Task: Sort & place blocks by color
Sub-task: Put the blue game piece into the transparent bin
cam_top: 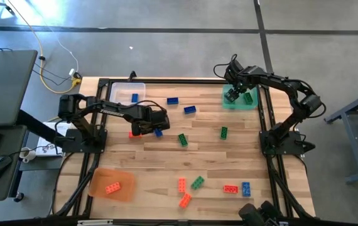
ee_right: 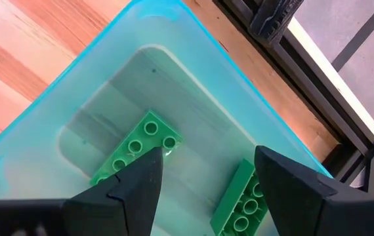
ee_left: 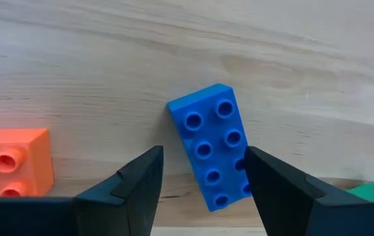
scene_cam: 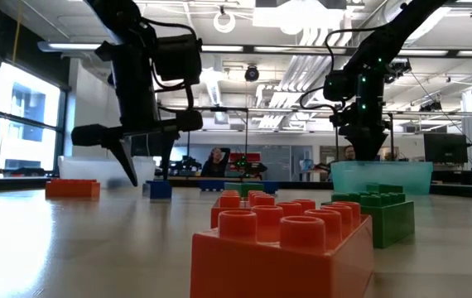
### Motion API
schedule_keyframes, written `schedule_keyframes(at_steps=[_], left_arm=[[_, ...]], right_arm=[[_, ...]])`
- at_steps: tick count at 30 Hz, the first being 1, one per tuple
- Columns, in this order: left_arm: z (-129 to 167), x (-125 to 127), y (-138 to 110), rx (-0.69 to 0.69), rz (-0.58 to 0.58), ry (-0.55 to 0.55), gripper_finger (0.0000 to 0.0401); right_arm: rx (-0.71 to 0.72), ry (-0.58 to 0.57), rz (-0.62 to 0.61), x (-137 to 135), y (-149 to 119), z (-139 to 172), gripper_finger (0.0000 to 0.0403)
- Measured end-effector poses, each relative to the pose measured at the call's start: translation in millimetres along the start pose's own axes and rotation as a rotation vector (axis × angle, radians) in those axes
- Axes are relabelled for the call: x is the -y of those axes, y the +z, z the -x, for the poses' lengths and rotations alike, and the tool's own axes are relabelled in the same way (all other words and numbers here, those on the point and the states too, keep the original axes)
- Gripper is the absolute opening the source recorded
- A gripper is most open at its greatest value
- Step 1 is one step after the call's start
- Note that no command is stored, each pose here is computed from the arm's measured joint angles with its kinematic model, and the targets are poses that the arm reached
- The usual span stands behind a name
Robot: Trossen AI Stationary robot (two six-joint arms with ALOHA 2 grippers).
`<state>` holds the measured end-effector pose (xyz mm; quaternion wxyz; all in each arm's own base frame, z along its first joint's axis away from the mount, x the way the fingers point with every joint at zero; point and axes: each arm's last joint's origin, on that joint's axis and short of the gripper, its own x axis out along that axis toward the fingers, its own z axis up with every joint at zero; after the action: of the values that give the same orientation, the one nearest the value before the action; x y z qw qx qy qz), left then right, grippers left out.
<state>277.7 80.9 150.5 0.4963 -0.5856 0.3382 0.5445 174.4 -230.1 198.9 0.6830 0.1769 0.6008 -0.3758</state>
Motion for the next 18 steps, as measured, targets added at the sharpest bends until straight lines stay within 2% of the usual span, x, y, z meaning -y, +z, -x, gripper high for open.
schedule_keyframes(at_steps=[18], left_arm=[[1.3, 5.8, -0.1, -0.005, 0.015, -0.066, 0.0202]], right_arm=[[-0.001, 0.004, 0.000, -0.1, -0.1, 0.0, 0.0229]])
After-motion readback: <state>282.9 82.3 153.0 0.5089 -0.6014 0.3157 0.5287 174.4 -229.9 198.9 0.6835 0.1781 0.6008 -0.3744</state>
